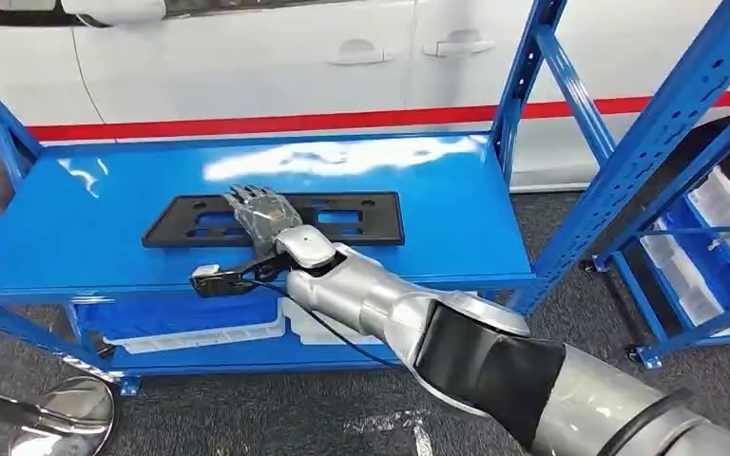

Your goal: Take the parts from the cabinet and place them on the table.

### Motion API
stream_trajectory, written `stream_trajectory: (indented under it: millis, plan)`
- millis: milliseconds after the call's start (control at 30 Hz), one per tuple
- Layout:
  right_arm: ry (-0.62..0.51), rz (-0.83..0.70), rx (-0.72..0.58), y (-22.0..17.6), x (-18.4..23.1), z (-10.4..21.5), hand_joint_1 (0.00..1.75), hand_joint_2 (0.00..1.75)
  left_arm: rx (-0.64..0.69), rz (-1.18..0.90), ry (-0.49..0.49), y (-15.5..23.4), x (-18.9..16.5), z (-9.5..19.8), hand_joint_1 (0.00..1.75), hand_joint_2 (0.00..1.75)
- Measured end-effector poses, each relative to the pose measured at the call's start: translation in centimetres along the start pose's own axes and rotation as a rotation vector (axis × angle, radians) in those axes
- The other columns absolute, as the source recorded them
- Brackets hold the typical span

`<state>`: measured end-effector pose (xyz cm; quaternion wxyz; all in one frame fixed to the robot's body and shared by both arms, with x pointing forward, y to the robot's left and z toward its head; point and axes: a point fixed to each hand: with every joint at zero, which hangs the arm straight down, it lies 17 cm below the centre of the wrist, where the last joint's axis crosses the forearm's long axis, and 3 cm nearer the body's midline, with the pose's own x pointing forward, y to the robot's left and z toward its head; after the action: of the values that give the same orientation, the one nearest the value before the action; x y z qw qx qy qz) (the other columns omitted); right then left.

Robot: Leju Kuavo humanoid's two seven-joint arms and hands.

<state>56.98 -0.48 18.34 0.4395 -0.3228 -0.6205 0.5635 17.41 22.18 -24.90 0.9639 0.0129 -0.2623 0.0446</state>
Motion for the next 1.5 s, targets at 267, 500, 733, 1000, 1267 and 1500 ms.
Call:
stream_trajectory:
  millis: [267,500,733,1000,1267,1500]
  plan:
    - [0.076,0.039,0.012,-0.6,-2.6,-0.4,0.0,1.75,0.002,-0.01,-0.005,0.0,0.2,-0.1,0.0,0.0]
    - [0.129,0.076,0.041,-0.3,-5.4,-0.3,0.0,1.75,-0.005,-0.018,-0.001,-0.2,-0.1,0.1,0.0,0.0]
    - [0.169,0.095,0.081,0.8,-7.1,0.2,0.0,1.75,-0.006,-0.019,-0.002,-0.2,-0.1,0.1,0.0,0.0]
    - [0.233,0.108,0.171,3.3,-9.2,1.3,0.0,1.75,-0.001,-0.02,-0.001,-0.1,-0.1,0.1,0.0,0.0]
    - [0.27,0.111,0.207,4.0,-10.7,1.9,0.0,1.75,0.001,-0.02,-0.002,0.0,0.0,0.0,0.0,0.0]
    - [0.284,0.111,0.232,4.9,-11.9,2.5,1.75,1.75,0.0,-0.021,-0.002,0.0,0.0,0.0,0.0,0.0]
